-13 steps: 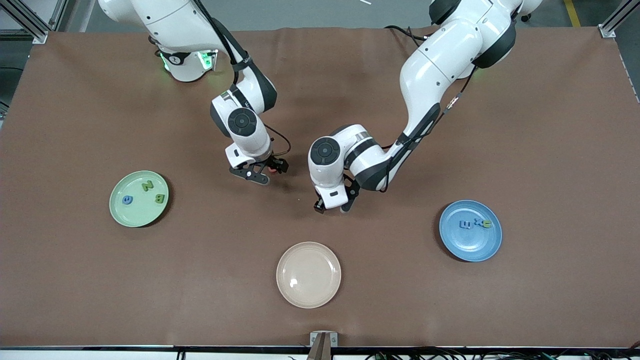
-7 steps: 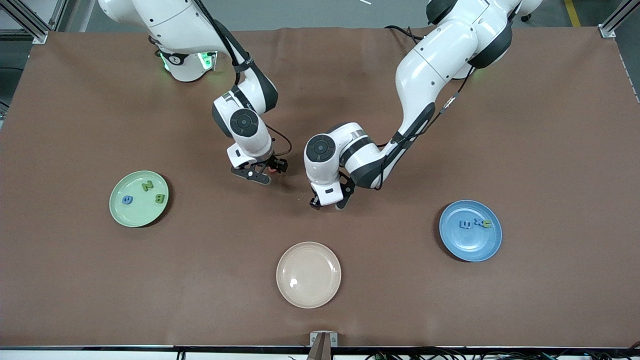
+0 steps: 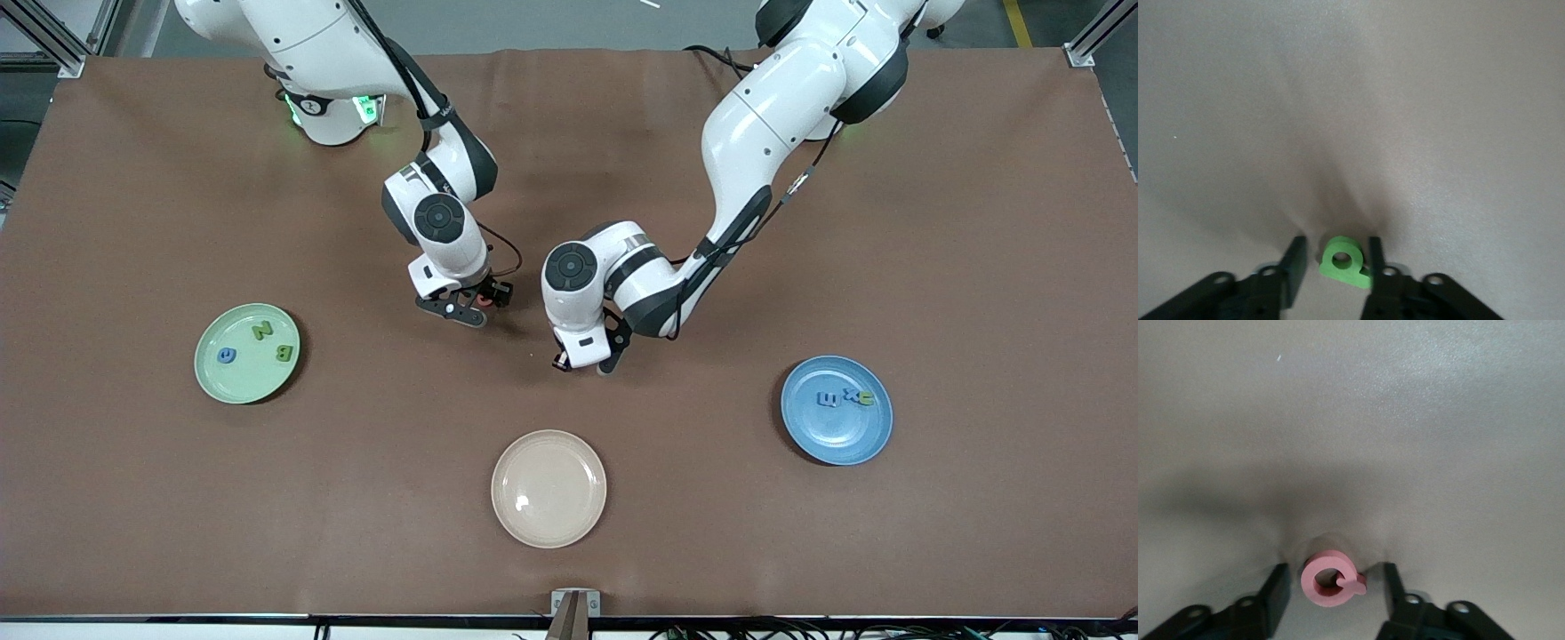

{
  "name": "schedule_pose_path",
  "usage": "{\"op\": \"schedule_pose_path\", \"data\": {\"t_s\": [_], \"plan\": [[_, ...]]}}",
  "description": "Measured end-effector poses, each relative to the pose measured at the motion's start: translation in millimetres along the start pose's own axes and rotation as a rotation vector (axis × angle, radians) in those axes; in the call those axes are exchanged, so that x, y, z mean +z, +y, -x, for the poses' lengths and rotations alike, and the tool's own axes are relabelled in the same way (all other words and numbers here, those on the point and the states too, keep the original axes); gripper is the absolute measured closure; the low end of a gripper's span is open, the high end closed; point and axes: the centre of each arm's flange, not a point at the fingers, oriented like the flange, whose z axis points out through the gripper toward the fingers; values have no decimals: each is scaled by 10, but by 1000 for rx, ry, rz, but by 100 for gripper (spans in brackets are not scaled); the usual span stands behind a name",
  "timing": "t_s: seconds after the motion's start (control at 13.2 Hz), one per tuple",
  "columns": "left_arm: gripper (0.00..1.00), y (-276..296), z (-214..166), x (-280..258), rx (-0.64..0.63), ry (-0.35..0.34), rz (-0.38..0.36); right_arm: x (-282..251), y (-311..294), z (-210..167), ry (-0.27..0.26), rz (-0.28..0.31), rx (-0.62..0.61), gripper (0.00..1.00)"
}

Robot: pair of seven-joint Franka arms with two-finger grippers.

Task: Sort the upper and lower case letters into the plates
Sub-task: 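Grasp the green a with the left gripper while the right gripper grasps pink G, then drop the a on the blue plate while the right gripper drops G on green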

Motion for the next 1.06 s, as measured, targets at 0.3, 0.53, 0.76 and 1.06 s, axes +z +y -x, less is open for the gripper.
{"op": "schedule_pose_path", "data": {"t_s": [0.3,0.53,0.76,1.06], "plan": [[70,2,-1,-2,0,0,0,-10,-10,-3,4,-5,0,58],[70,2,-2,-3,0,0,0,-10,-10,-3,4,-6,0,58],[70,17,-57,-15,-8,12,-11,-10,-11,-3,4,-5,0,58],[70,320,-774,-605,-95,38,43,-192,37,-105,-18,37,-1,58]]}}
